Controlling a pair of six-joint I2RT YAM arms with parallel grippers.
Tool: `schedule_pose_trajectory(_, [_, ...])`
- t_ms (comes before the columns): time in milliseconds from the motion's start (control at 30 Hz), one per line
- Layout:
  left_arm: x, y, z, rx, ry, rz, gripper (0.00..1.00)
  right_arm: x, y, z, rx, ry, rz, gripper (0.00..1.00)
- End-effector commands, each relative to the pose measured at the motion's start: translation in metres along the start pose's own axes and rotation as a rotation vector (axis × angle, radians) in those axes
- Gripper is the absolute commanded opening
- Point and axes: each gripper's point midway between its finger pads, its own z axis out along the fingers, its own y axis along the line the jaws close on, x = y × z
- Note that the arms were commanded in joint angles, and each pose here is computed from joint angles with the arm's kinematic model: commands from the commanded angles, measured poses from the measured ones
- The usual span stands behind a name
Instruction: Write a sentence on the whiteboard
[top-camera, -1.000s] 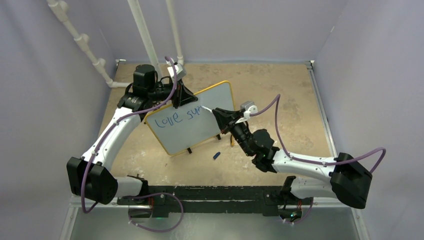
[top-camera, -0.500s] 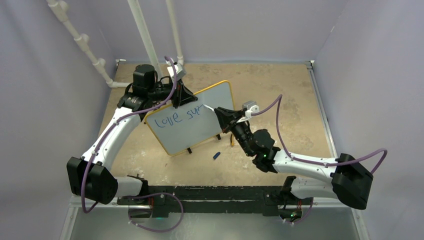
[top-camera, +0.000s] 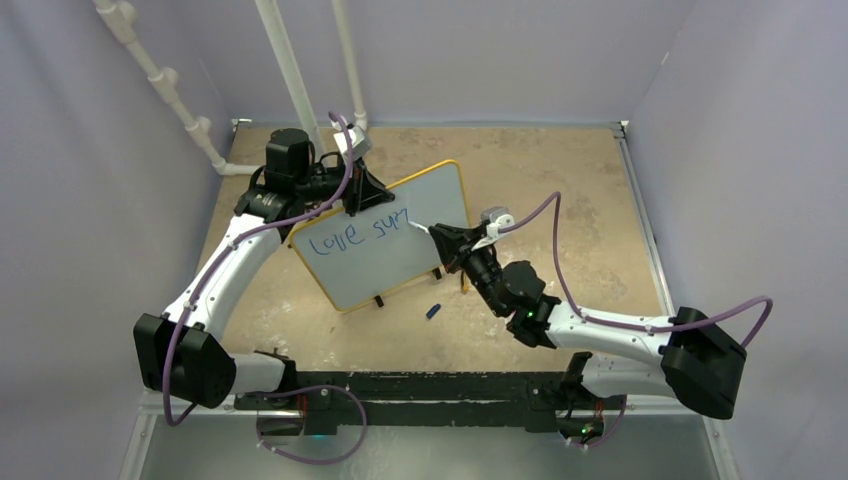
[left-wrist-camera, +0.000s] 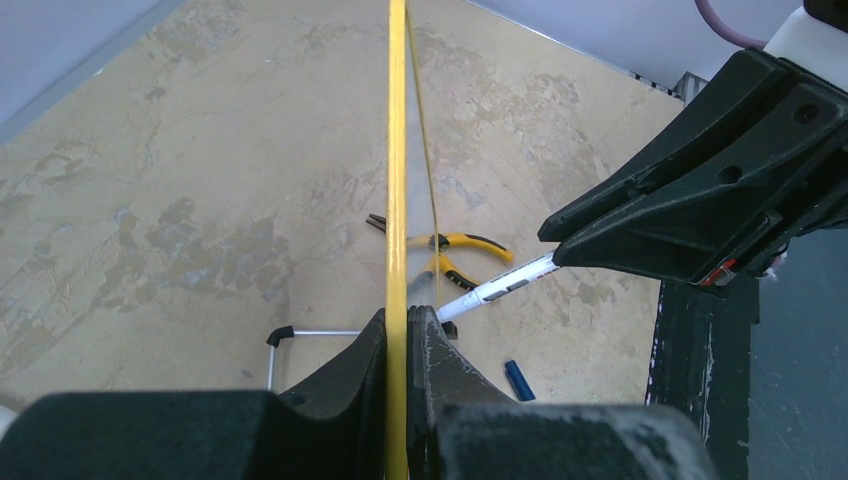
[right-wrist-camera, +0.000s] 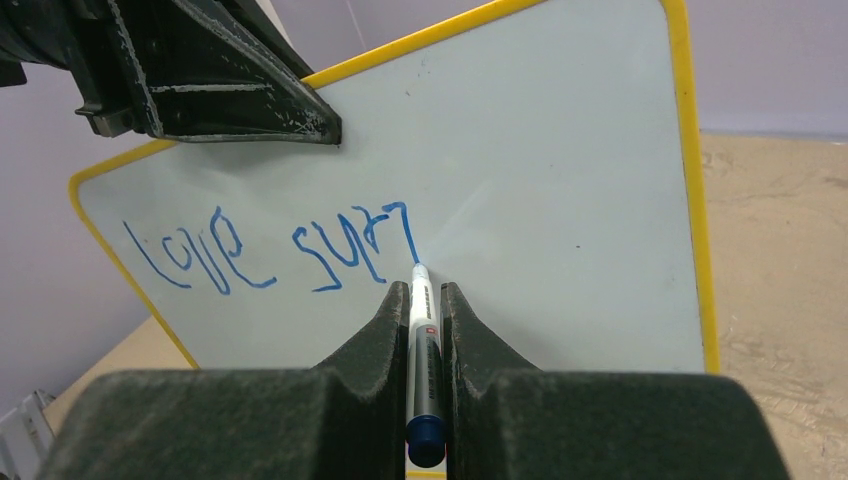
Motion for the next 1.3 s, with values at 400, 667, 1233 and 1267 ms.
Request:
schedule_pose_trajectory(400, [0.044,-0.007,0.006,0.059,0.096,-0.104,0.0,-0.035,0.002,0.007,0.019,-0.126,0.032,0.0])
schedule_pose_trajectory(667, [0.044,-0.006,0.006,0.057,0.096,-0.107,0.0,-0.031,-0.009,0.006,0.072,-0.122,0.031,0.0])
schedule_pose_trajectory(1233, [0.044,-0.006,0.006,0.056,0.095,-0.107,0.0,-0.044,-0.003,-0.003,0.024,-0.152,0.054,0.0])
schedule_pose_trajectory(1267, [0.044,-0.006,0.006,0.056,0.096,-0.108,0.0,-0.044,-0.003,-0.002,0.027,-0.152,0.052,0.0])
